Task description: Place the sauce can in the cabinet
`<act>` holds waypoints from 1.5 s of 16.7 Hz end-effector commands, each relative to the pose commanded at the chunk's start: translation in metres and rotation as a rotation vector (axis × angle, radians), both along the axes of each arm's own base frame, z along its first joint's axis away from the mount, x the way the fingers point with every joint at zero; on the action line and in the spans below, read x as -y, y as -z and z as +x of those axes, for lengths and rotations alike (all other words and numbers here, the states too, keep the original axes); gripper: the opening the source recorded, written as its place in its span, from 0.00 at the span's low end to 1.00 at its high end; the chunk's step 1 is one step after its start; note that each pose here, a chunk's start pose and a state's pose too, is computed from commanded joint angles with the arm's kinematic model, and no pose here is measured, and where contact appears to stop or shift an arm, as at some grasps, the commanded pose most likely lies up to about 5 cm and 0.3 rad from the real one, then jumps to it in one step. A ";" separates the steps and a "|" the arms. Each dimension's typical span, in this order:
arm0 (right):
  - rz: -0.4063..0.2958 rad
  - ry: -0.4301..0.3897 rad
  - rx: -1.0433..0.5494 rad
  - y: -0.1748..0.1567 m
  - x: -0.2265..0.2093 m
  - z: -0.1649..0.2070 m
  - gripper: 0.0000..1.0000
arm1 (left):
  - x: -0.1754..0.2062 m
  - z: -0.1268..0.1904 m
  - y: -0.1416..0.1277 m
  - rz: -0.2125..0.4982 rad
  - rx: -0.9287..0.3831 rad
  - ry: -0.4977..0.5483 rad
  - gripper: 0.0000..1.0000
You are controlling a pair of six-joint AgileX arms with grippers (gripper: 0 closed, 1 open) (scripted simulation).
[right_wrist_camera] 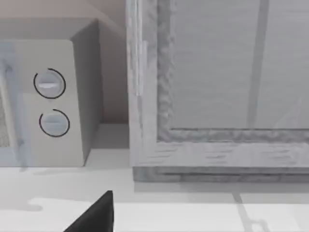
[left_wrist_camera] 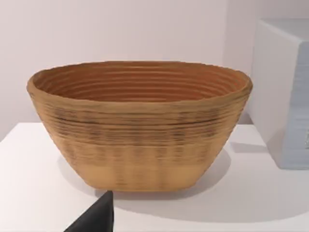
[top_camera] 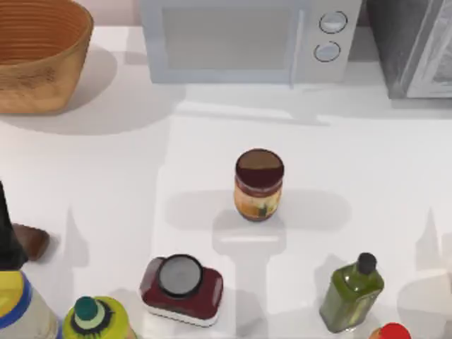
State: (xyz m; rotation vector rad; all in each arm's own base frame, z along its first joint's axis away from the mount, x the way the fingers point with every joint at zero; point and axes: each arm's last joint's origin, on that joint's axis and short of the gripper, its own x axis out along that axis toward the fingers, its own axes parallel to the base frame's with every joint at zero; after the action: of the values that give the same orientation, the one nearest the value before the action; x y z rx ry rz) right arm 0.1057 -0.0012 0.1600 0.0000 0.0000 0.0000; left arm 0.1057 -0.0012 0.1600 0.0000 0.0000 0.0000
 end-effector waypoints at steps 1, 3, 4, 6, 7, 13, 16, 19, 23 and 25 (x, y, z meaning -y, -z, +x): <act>0.000 0.000 0.000 0.000 0.000 0.000 1.00 | 0.000 0.000 0.000 0.000 0.000 0.000 1.00; 0.001 -0.009 0.000 -0.001 -0.001 0.000 1.00 | 0.000 0.000 0.000 0.000 0.000 0.000 1.00; 0.002 -0.028 0.001 -0.004 -0.002 0.001 1.00 | 0.000 0.000 0.000 0.000 0.000 0.000 1.00; 0.005 -0.088 0.005 -0.013 -0.005 0.004 1.00 | 0.000 0.000 0.000 0.000 0.000 0.000 1.00; 0.007 -0.128 0.008 -0.019 -0.007 0.006 1.00 | 0.000 0.000 0.000 0.000 0.000 0.000 1.00; 0.014 -0.435 0.033 -0.067 -0.027 0.044 1.00 | 0.000 0.000 0.000 0.000 0.000 0.000 1.00; 0.013 -0.613 0.048 -0.085 -0.042 0.082 1.00 | 0.000 0.000 0.000 0.000 0.000 0.000 1.00; 0.005 -0.800 0.062 -0.088 -0.060 0.130 1.00 | 0.000 0.000 0.000 0.000 0.000 0.000 1.00; -0.010 -1.049 0.074 -0.058 -0.087 0.196 1.00 | 0.000 0.000 0.000 0.000 0.000 0.000 1.00; -0.018 -1.167 0.076 -0.030 -0.100 0.223 1.00 | 0.000 0.000 0.000 0.000 0.000 0.000 1.00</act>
State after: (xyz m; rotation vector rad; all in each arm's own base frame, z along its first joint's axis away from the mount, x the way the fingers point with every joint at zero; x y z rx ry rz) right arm 0.3285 0.0989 0.1898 -0.0180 -0.0761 1.1673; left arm 0.1057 -0.0012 0.1600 0.0000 0.0000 0.0000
